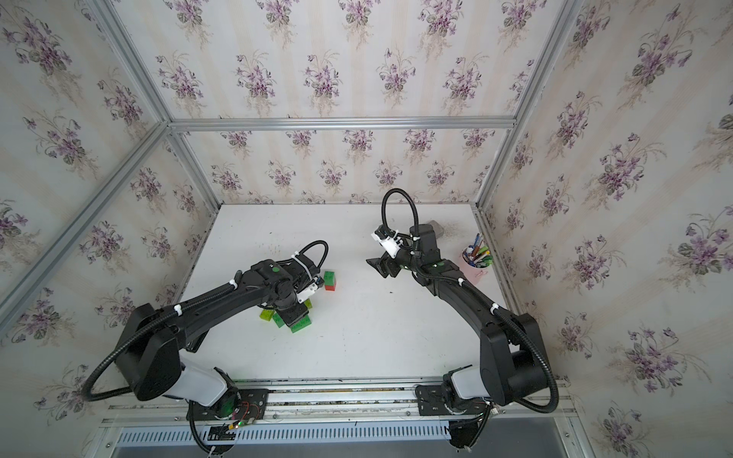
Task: Assemble a spoon with lego
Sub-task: Assemble the lego brick with the lego brick, then pick up the lego brick from the center of the board, then place the lego brick at the center of the board, then pick up the lego brick from the center of the board, then assemble the lego brick with the lego brick.
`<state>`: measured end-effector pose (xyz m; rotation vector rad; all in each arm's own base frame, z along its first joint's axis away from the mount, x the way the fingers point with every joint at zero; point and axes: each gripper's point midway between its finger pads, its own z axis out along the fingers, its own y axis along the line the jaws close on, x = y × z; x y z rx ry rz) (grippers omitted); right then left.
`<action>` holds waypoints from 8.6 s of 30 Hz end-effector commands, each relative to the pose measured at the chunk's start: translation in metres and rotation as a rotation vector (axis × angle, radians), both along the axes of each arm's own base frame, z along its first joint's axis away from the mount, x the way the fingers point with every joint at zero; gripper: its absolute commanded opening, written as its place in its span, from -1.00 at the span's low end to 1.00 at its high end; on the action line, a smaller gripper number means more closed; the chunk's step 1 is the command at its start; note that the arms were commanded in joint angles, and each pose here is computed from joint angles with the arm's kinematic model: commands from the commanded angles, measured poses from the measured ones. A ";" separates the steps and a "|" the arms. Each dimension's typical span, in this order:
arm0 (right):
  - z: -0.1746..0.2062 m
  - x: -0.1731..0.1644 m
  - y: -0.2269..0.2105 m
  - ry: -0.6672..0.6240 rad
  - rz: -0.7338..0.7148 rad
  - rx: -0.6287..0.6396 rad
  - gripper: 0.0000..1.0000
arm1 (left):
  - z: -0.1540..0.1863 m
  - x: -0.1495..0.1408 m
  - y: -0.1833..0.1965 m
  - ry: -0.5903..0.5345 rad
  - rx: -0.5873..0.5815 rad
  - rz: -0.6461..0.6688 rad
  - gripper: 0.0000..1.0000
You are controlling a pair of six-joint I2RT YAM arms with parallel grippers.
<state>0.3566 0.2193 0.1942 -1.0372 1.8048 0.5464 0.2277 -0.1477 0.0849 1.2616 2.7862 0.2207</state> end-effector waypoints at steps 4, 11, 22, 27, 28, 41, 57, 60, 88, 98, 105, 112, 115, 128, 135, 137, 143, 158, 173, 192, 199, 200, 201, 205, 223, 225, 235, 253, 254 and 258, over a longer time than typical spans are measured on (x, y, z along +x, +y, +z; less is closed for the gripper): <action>0.007 0.001 0.002 -0.020 0.009 0.006 0.57 | -0.019 -0.001 -0.002 0.028 0.016 -0.078 0.11; 0.006 0.002 0.001 -0.007 0.008 -0.004 0.57 | -0.036 -0.001 -0.013 0.050 -0.030 -0.115 0.15; 0.006 0.002 0.000 -0.001 0.003 -0.013 0.56 | -0.060 -0.004 -0.015 0.106 -0.016 -0.112 -0.03; 0.007 0.002 0.000 -0.005 0.003 -0.014 0.56 | -0.064 -0.005 -0.015 0.115 -0.015 -0.110 -0.13; 0.007 0.002 0.000 -0.004 0.003 -0.013 0.55 | -0.065 -0.005 -0.015 0.119 -0.015 -0.109 -0.16; 0.001 0.007 -0.006 0.011 -0.051 -0.013 0.54 | -0.043 -0.009 -0.048 0.045 -0.059 -0.191 -0.55; -0.008 0.037 -0.058 0.088 -0.367 -0.018 0.57 | -0.059 -0.006 -0.136 0.058 -0.072 -0.347 -0.43; -0.008 0.035 -0.056 0.096 -0.360 -0.010 0.57 | -0.063 -0.005 -0.136 0.061 -0.067 -0.341 -0.23; -0.105 -0.137 0.087 0.647 -0.381 -0.200 0.97 | 0.066 0.035 0.025 -0.340 -0.537 0.218 0.48; -0.149 -0.165 0.105 0.719 -0.387 -0.374 0.97 | 0.061 0.017 0.042 -0.358 -0.534 0.254 0.55; -0.156 -0.162 0.108 0.700 -0.400 -0.404 0.94 | 0.059 0.014 0.042 -0.359 -0.541 0.258 0.56; -0.165 -0.157 0.109 0.696 -0.424 -0.433 0.88 | 0.059 0.013 0.041 -0.352 -0.550 0.257 0.56; -0.167 -0.157 0.110 0.695 -0.415 -0.439 0.80 | 0.058 0.013 0.041 -0.351 -0.552 0.257 0.56; -0.176 -0.150 0.109 0.679 -0.446 -0.487 0.50 | 0.057 0.011 0.036 -0.333 -0.574 0.251 0.56; -0.163 -0.145 0.107 0.659 -0.481 -0.475 0.09 | 0.060 0.007 0.031 -0.351 -0.607 0.204 0.56; -0.149 -0.143 0.108 0.660 -0.494 -0.453 0.07 | 0.063 0.006 0.029 -0.379 -0.618 0.159 0.56; -0.098 -0.133 0.111 0.753 -0.547 -0.296 0.05 | 0.079 0.002 0.022 -0.508 -0.693 0.041 0.59; -0.062 -0.041 0.138 0.869 -0.707 -0.155 0.03 | 0.067 0.007 0.021 -0.588 -0.651 -0.059 0.62; -0.063 -0.023 0.135 0.822 -0.856 -0.192 0.02 | 0.056 0.009 0.031 -0.631 -0.546 -0.043 0.68; -0.071 -0.016 0.146 0.802 -0.888 -0.236 0.02 | 0.053 0.009 0.033 -0.642 -0.512 -0.054 0.73; -0.078 -0.019 0.148 0.813 -0.900 -0.243 0.02 | 0.054 0.009 0.033 -0.647 -0.508 -0.056 0.73; -0.077 -0.019 0.148 0.812 -0.902 -0.240 0.02 | 0.053 0.009 0.034 -0.646 -0.507 -0.055 0.73; -0.077 -0.018 0.149 0.811 -0.901 -0.236 0.02 | 0.053 0.009 0.034 -0.646 -0.506 -0.057 0.74; -0.082 -0.020 0.151 0.825 -0.900 -0.241 0.02 | 0.053 0.009 0.033 -0.647 -0.503 -0.059 0.75; -0.092 -0.021 0.146 0.817 -0.937 -0.262 0.04 | 0.054 0.008 0.034 -0.661 -0.487 -0.068 0.77; -0.093 -0.021 0.145 0.815 -0.942 -0.266 0.03 | 0.054 0.008 0.034 -0.665 -0.486 -0.068 0.77; -0.108 -0.025 0.140 0.838 -0.946 -0.301 0.04 | 0.055 0.007 0.034 -0.672 -0.478 -0.075 0.77; -0.126 -0.029 0.137 0.909 -0.875 -0.490 0.21 | 0.053 0.006 0.037 -0.681 -0.427 -0.099 0.78; -0.123 -0.028 0.140 0.907 -0.868 -0.483 0.24 | 0.053 0.006 0.037 -0.683 -0.425 -0.098 0.78; -0.113 -0.022 0.149 0.911 -0.852 -0.431 0.41 | 0.053 0.006 0.038 -0.684 -0.421 -0.098 0.78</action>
